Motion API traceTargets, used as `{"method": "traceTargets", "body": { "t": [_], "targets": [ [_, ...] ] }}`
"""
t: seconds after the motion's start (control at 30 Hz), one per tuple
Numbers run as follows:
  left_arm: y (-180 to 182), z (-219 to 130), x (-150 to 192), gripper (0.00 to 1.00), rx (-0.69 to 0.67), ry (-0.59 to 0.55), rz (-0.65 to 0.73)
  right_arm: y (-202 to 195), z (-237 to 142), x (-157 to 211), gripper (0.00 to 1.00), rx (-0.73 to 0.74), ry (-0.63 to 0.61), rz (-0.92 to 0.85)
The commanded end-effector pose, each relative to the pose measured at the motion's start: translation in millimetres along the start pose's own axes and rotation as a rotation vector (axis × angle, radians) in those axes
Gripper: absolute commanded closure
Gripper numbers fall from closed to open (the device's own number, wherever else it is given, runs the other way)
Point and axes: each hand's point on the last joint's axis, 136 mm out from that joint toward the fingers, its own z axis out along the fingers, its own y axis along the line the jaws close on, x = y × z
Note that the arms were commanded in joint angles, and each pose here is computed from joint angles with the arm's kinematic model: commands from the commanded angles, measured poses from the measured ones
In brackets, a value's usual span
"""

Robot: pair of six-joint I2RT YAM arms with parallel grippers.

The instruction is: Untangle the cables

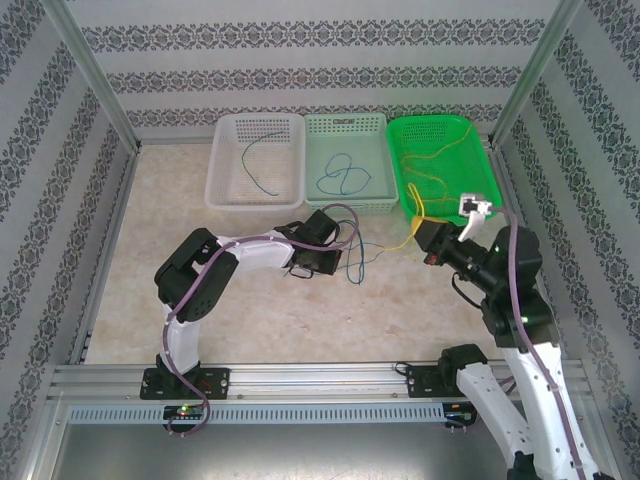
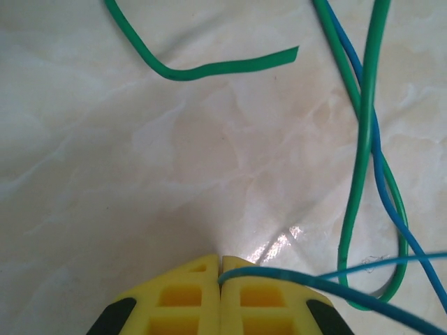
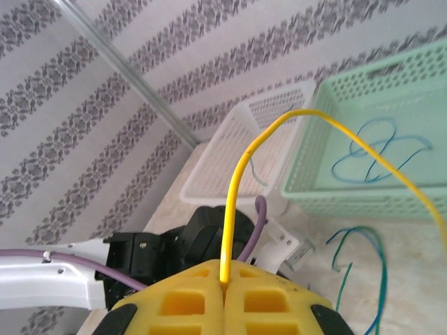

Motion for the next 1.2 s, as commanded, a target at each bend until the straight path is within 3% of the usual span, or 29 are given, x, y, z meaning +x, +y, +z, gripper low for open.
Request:
{"method": "traceTargets", "body": {
  "t": [0.0,0.13,0.23,0.57,0.77,0.83,1.0,1.17],
  "targets": [
    [-3.6,-1.1,-2.7,1.00,0.030,0.003,-0.008,-11.7,15.9,30.2,1.00,-0.007,0.156,0.076],
    [-8.9,-9.5,-14.7,1.00,0.034,-0.019,-0.005,-35.3,24.4,65.6,1.00,0.036,0.248,0.127],
    [-4.7,-7.9,-20.1,1.00,0.011,-0.021,-0.015,-30.7,21.3,74.4,1.00,0.008,0.289,0.138],
    [32.1,17.1,10.6,1.00,-0.092,0.084,-0.056,-13.1,-11.8,8.2,1.00,0.064,0.037,0.076],
    [24.3,11.1,6.6,0.98,-0.056,0.070,-0.033,-7.2,-6.2,4.7,1.00,0.027,0.054,0.084],
    [14.4,5.4,-1.8,0.91,-0.015,0.043,-0.023,-9.2,-5.6,5.5,1.00,0.033,0.054,0.080],
    [-3.1,-10.4,-14.8,0.51,0.034,0.004,0.006,-14.0,-4.2,5.1,1.00,0.056,0.057,0.059],
    [-8.0,-35.2,-25.0,0.39,0.039,-0.082,0.017,-3.8,3.4,10.3,1.00,-0.028,0.111,0.052]
  ]
}}
